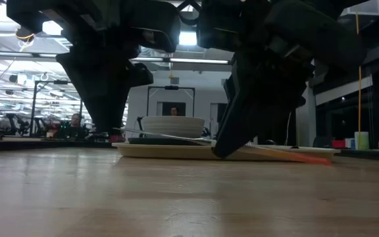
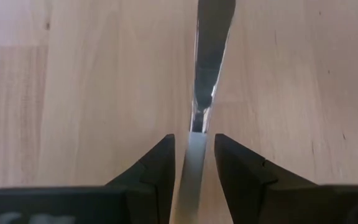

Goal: Set up tray
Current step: Put the orange knife on top of the green napkin to the right of the orange fork on the gray serving tray

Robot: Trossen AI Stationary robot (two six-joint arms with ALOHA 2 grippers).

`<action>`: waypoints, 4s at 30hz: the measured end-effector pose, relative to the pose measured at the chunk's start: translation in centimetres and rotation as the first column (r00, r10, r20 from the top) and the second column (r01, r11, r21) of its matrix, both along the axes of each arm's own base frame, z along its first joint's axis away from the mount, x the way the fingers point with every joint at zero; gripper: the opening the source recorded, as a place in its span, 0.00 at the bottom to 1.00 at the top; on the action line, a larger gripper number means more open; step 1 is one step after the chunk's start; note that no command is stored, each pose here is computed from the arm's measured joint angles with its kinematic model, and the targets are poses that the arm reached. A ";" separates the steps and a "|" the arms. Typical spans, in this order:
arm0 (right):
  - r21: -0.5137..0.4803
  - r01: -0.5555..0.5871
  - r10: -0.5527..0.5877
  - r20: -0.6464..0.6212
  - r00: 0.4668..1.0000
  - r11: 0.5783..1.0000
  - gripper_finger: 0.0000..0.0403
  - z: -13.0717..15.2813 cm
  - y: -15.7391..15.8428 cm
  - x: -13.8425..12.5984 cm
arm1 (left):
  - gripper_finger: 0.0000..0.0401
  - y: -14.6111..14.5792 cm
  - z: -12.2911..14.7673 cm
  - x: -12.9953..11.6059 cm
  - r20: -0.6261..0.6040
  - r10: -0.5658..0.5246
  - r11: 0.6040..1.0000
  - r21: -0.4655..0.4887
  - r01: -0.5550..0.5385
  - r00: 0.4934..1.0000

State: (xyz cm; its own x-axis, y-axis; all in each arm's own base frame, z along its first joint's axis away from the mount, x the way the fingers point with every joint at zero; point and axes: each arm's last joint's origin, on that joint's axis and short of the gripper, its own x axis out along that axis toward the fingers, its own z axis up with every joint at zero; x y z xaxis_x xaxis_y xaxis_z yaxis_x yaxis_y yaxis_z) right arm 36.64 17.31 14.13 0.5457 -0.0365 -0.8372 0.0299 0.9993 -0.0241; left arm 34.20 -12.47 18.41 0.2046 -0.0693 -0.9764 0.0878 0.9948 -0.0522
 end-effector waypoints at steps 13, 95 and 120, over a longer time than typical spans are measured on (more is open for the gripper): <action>-0.003 -0.001 0.001 -0.006 1.000 1.000 0.27 0.0 0.0 -0.1 | 0.15 0.0 0.0 0.0 -0.003 -0.001 1.000 0.000 0.001 1.000; 0.024 0.208 -0.210 0.149 0.966 0.978 0.10 4.6 -3.3 -5.9 | 0.00 3.8 3.3 -12.2 0.569 -0.169 0.985 0.116 0.125 0.805; 0.130 0.666 -0.639 0.465 0.613 0.734 0.10 4.7 -9.0 -10.5 | 0.00 5.9 3.1 -11.2 0.711 -0.101 0.976 0.208 -0.070 0.695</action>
State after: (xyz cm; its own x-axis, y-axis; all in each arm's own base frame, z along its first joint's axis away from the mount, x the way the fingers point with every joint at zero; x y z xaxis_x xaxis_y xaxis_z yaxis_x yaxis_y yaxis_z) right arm 26.09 8.30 18.86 0.6657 -0.5680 -0.4839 0.6943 0.7091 0.1229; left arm 23.04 -6.59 21.47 0.8454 0.1012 -0.5245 0.0288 0.9718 0.2339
